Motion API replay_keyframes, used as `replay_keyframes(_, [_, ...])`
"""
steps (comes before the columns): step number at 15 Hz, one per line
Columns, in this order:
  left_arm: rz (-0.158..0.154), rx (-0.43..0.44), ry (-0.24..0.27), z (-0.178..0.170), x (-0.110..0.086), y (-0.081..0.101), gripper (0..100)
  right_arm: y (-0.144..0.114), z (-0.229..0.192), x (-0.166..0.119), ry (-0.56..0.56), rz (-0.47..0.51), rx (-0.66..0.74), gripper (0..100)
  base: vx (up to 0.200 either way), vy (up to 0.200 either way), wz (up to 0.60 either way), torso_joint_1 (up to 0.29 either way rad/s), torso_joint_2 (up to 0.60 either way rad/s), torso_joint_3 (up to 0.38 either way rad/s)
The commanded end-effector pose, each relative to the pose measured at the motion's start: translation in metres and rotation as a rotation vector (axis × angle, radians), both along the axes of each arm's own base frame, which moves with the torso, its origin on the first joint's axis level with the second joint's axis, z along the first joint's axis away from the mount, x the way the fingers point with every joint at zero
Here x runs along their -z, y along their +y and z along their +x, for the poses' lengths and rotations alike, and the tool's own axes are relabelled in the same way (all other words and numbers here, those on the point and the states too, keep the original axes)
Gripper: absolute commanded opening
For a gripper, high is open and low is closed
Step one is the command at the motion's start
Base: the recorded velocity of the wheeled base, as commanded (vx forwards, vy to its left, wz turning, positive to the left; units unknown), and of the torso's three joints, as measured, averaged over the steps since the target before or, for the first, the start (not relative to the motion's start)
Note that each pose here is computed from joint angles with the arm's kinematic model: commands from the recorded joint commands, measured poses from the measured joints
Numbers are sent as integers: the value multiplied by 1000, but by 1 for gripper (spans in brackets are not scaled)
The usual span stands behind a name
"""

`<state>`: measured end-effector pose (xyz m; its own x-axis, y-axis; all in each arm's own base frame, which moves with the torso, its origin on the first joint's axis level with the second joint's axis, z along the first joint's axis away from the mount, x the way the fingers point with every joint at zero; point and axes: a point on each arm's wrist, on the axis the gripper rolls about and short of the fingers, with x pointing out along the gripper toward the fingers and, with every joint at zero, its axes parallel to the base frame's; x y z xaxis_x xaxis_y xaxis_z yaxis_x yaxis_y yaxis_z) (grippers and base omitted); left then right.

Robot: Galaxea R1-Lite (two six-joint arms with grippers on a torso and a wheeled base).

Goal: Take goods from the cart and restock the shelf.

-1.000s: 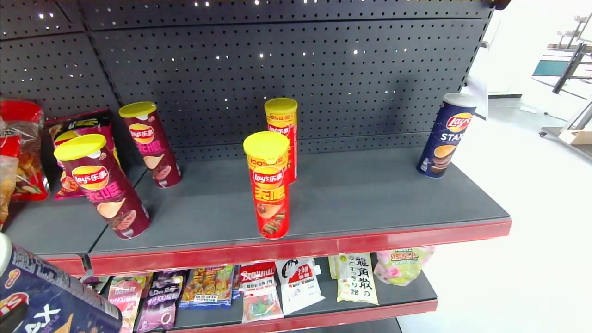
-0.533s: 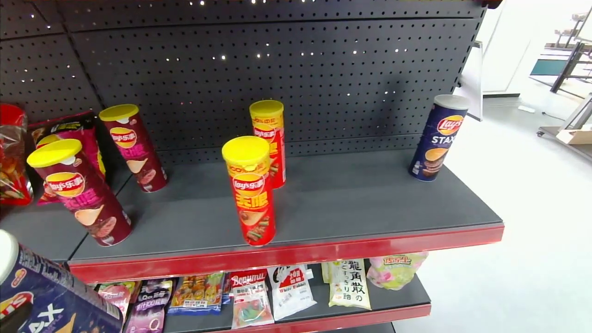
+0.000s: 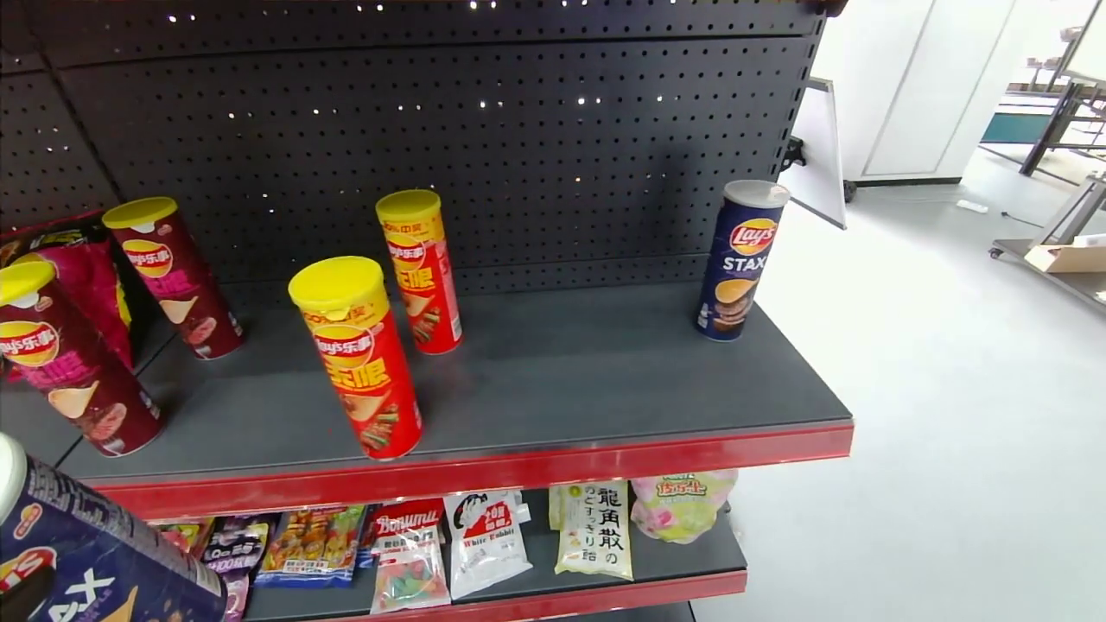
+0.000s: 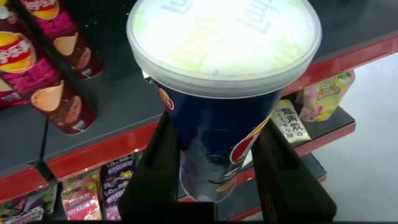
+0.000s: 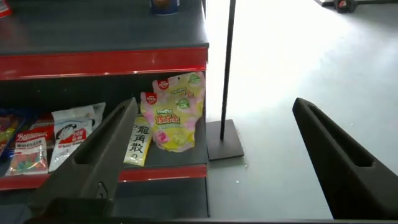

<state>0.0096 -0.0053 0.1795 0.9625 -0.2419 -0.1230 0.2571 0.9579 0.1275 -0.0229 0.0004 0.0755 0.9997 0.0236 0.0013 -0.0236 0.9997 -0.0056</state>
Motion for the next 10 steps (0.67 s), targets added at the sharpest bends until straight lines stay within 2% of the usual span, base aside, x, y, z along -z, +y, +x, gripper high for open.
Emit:
replay_keyframes(1, [2,0,-3,-1,0,0,0,0,0,0,1,-1,-1,100,0,-200,0,7,2,2])
replay_keyframes(3, [16,1,-11,-3,4,0,0,0,0,0,1,-1,-1,100,0,-200,0,5,2,2])
replay_keyframes(7, [17,3,-34,-7,4,0,0,0,0,0,1,-5,-2,100,0,0,0,0,0,0])
replay_keyframes(9, [5,8,-53,-9,0,0,0,1,0,-1,-1,-11,-38,100,0,0,0,0,0,0])
replay_keyframes(10, [-15,15,-53,-9,-3,0,0,1,0,0,1,-14,-41,100,0,0,0,0,0,0])
